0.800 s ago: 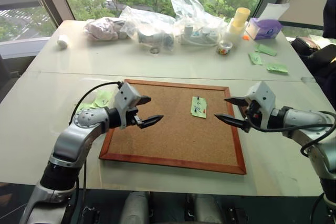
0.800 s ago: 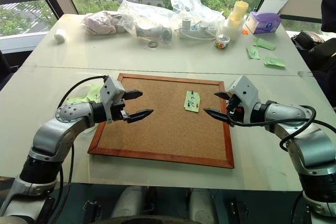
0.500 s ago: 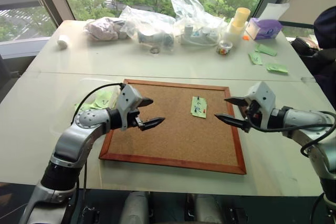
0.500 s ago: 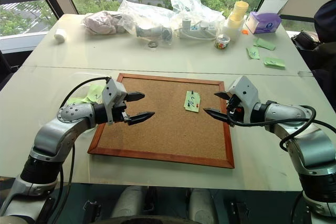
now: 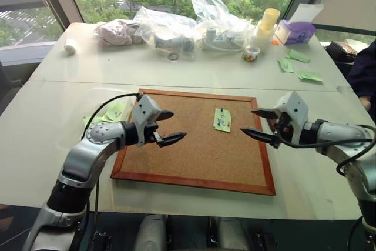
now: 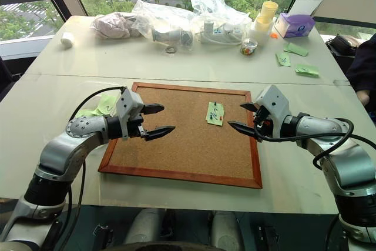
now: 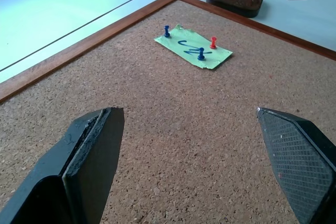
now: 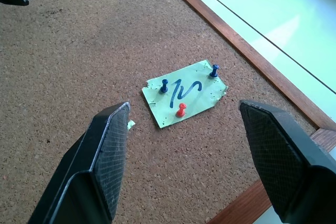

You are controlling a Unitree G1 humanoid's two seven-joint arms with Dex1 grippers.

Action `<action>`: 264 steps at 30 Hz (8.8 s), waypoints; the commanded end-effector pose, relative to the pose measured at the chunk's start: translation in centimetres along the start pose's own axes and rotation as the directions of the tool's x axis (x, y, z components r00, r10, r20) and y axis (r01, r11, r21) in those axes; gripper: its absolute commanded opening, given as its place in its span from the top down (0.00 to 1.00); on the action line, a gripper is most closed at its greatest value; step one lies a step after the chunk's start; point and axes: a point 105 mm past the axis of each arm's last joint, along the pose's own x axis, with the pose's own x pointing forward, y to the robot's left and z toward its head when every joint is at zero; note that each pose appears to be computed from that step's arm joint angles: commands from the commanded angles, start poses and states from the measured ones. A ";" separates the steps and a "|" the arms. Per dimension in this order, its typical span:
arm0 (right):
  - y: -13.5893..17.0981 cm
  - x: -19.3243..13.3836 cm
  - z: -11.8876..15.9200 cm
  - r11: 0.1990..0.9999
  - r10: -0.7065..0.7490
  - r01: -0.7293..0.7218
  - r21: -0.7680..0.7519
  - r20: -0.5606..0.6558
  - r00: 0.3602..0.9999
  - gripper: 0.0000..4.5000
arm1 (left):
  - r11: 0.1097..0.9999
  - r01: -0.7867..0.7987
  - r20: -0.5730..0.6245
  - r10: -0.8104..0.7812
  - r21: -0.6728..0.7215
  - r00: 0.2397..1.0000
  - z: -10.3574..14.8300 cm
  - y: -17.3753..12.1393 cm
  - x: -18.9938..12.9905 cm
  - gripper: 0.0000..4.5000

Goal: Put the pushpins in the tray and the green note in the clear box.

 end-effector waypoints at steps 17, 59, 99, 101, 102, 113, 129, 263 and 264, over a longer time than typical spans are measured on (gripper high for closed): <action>-1.1 3.7 1.7 0.998 -0.048 0.045 0.049 0.057 0.997 0.24 | 0.998 0.015 -0.032 -0.013 0.059 0.999 -3.3 -0.6 6.0 0.99; -5.1 9.5 0.7 0.980 -0.127 0.120 0.157 0.041 0.991 0.99 | 1.000 -0.014 -0.090 0.015 0.012 0.996 -6.7 -1.6 6.2 1.00; -9.6 -2.3 -7.5 0.793 -0.486 0.508 0.337 -0.153 0.860 0.15 | 1.000 0.022 -0.113 -0.021 0.009 0.993 -7.5 -2.4 6.0 1.00; -9.5 -2.2 -6.7 0.804 -0.480 0.496 0.329 -0.132 0.867 0.01 | 1.000 0.023 -0.114 -0.022 0.010 0.993 -7.5 -2.4 6.0 1.00; -9.4 -2.1 -6.5 0.808 -0.477 0.490 0.326 -0.125 0.870 0.01 | 1.000 0.024 -0.114 -0.022 0.010 0.993 -7.5 -2.4 6.0 1.00; -2.8 3.4 -1.5 0.945 -0.203 0.194 0.262 0.010 0.979 0.01 | 1.000 0.020 -0.112 -0.018 0.016 0.994 -7.4 -2.2 6.1 1.00; 0.6 7.0 -3.0 0.970 -0.101 0.104 0.219 -0.027 0.995 0.52 | 1.000 0.010 -0.112 -0.008 0.014 0.994 -7.4 -2.2 5.8 1.00; -5.0 0.7 -1.3 0.934 -0.345 0.344 0.097 -0.001 0.938 0.99 | 0.982 0.129 -0.123 -0.112 0.140 0.986 -1.5 1.7 2.8 1.00; -5.5 0.3 -1.9 0.925 -0.367 0.366 0.103 -0.016 0.930 0.99 | 0.981 0.133 -0.118 -0.117 0.139 0.986 -1.3 1.7 2.8 1.00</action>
